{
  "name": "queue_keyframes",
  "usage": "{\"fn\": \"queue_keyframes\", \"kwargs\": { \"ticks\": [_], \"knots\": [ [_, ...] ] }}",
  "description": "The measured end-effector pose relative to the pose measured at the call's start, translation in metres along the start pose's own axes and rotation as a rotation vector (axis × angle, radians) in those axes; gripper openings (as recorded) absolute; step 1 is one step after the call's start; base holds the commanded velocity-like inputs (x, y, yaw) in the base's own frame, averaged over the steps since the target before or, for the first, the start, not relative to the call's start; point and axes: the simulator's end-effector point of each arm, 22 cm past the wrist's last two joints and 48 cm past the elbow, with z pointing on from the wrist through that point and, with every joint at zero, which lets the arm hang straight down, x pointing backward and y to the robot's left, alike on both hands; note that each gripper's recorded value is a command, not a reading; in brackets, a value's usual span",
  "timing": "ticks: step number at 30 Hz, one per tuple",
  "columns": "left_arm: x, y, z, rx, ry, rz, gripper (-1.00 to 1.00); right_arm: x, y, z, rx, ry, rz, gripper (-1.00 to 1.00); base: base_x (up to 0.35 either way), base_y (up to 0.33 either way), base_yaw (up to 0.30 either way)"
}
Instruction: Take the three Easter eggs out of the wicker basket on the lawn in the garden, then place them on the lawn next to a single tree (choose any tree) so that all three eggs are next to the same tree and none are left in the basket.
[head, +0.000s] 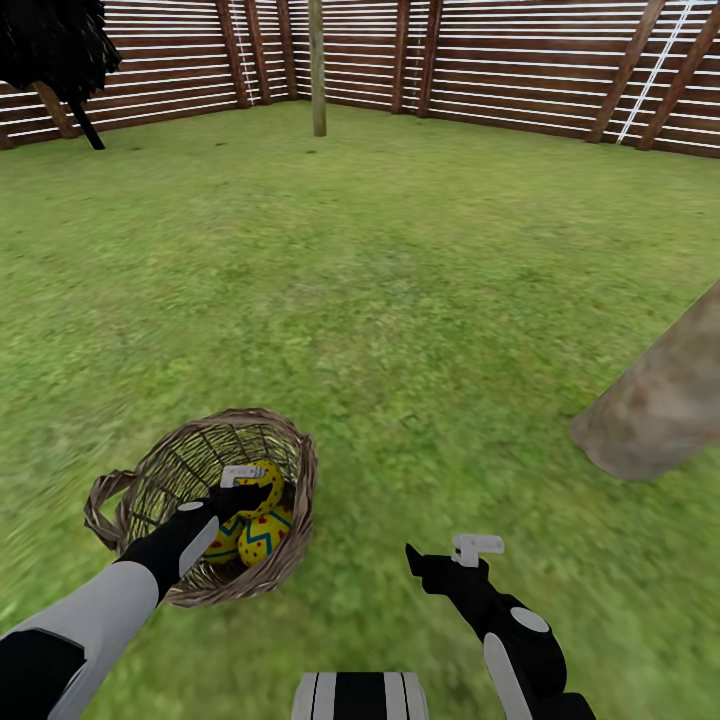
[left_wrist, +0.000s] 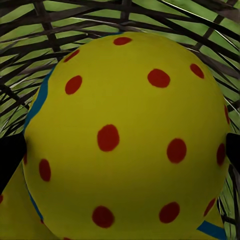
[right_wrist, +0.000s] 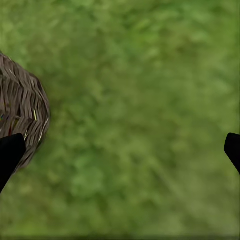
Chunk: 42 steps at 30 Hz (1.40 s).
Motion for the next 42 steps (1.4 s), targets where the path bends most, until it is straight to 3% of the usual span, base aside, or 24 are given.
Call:
{"fn": "queue_keyframes", "kwargs": {
  "ticks": [23, 36, 42],
  "knots": [
    [-0.036, -0.002, -0.026, -0.007, -0.039, 0.005, -1.0, -0.032, 0.011, -0.022, -0.014, -0.074, -0.017, 1.0, 0.0, 0.0, 0.0],
    [-0.036, -0.005, -0.046, -0.004, 0.053, -0.007, -1.0, -0.052, 0.018, -0.038, -0.024, -0.125, -0.028, 1.0, 0.0, 0.0, 0.0],
    [-0.026, -0.007, -0.057, -0.002, 0.143, -0.016, -1.0, -0.061, 0.022, -0.046, -0.028, -0.149, -0.034, 1.0, 0.0, 0.0, 0.0]
  ]
}}
